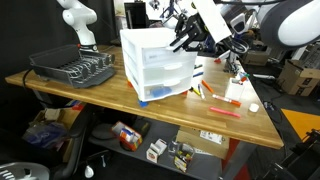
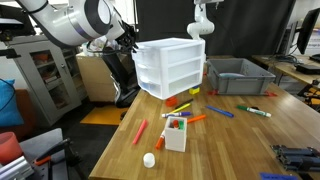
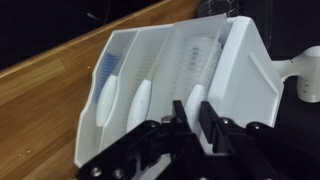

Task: Open the top drawer of the plastic cabinet

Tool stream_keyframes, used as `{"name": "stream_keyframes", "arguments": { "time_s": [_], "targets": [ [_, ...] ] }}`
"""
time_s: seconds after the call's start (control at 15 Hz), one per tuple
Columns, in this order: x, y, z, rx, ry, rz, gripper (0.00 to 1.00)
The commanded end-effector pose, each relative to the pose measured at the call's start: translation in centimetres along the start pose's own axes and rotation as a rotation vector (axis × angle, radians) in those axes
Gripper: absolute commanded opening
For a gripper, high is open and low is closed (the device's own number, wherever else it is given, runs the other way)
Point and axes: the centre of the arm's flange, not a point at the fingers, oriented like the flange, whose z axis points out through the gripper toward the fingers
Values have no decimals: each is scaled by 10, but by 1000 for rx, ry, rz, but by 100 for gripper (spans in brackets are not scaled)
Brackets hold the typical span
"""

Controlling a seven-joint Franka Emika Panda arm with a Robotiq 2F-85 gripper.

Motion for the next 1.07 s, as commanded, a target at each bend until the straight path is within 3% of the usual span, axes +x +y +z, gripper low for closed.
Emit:
{"name": "stream_keyframes", "arguments": {
  "time_s": [0.0, 1.0],
  "targets": [
    [16, 32, -1, 8, -29, 1, 5],
    [27, 28, -26, -15, -104, -34, 5]
  ]
}}
